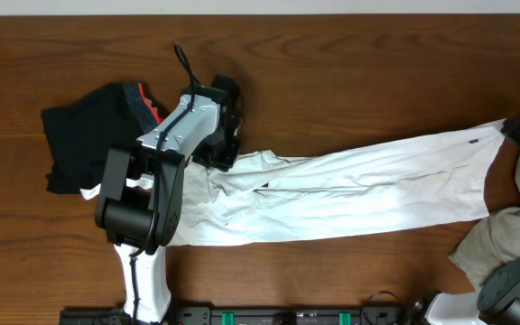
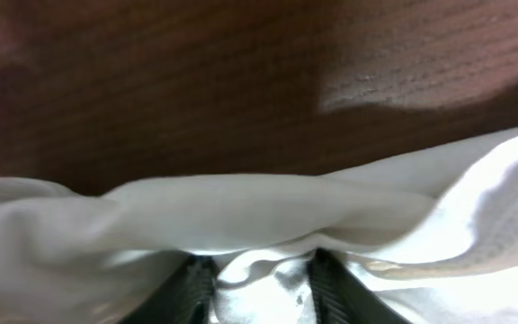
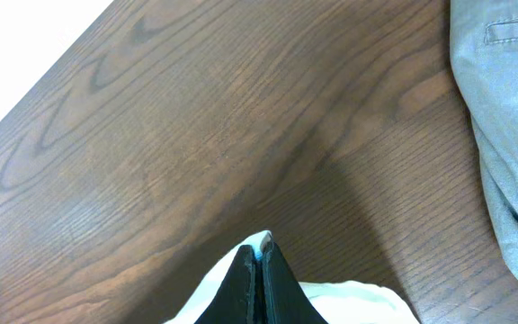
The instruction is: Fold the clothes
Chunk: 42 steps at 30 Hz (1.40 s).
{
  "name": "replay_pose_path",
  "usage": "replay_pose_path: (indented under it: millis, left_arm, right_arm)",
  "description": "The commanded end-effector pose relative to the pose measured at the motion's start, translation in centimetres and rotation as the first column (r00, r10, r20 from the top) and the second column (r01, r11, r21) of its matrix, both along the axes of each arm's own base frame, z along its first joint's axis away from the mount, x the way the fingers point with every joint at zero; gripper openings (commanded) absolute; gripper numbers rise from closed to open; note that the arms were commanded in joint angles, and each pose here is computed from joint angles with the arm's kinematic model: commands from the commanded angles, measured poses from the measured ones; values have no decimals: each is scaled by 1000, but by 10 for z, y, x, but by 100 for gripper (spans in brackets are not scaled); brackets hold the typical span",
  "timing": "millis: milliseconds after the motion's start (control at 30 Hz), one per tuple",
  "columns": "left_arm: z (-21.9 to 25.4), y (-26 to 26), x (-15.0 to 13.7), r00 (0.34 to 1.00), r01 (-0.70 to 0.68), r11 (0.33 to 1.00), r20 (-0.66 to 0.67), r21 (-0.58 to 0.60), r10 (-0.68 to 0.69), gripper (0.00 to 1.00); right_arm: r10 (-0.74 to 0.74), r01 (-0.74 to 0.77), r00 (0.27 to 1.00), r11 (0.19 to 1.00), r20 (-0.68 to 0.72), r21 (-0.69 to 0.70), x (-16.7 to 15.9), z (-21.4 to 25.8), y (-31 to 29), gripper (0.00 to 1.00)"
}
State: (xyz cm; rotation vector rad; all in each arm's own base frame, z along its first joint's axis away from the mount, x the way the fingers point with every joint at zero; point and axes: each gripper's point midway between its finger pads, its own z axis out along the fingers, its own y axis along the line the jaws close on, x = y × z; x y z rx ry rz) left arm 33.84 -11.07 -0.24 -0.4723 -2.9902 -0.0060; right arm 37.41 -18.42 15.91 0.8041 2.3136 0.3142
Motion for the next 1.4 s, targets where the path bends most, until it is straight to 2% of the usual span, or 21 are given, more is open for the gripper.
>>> replay_pose_path:
  millis: [0, 133, 367, 700, 933, 1000, 1167, 1300, 1367]
  left_arm:
    - [-9, 4, -12, 999, 2, 1000, -47, 16, -1, 27]
    - [-1, 2, -5, 1000, -2, 1000, -22, 8, 3, 21]
    - [31, -2, 6, 999, -2, 1000, 54, -16, 3, 21]
    - [99, -4, 12, 974, 6, 997, 225, -71, 10, 21]
    - [102, 4, -16, 992, 1, 999, 125, -43, 4, 19]
    - [102, 7, -24, 996, 0, 999, 95, -34, 3, 15]
    - [104, 0, -43, 1000, -6, 997, 10, -83, 7, 14]
    - [105, 2, -54, 999, -8, 997, -35, -74, 5, 14]
    - [105, 3, -56, 999, -9, 997, -44, -71, 5, 14]
  right_arm:
    - [-6, 7, 1000, 1000, 20, -20, 0, 10, -2, 1]
    - [-6, 7, 1000, 1000, 18, -19, -1, 10, -2, 1]
    - [-6, 7, 1000, 1000, 18, -19, -1, 10, -2, 1]
    - [-6, 7, 1000, 1000, 18, -19, -1, 10, -2, 1]
    - [-7, 7, 1000, 1000, -12, 2, -6, 5, 2, 1]
    - [-9, 9, 999, 1000, -33, 13, -10, 2, 4, 1]
    - [-83, 79, 985, 996, -154, -28, -32, -13, -5, 1]
    - [-147, 137, 961, 989, -235, -58, -48, -23, -11, 2]
    - [-142, 135, 958, 990, -251, -48, -51, -26, -9, 7]
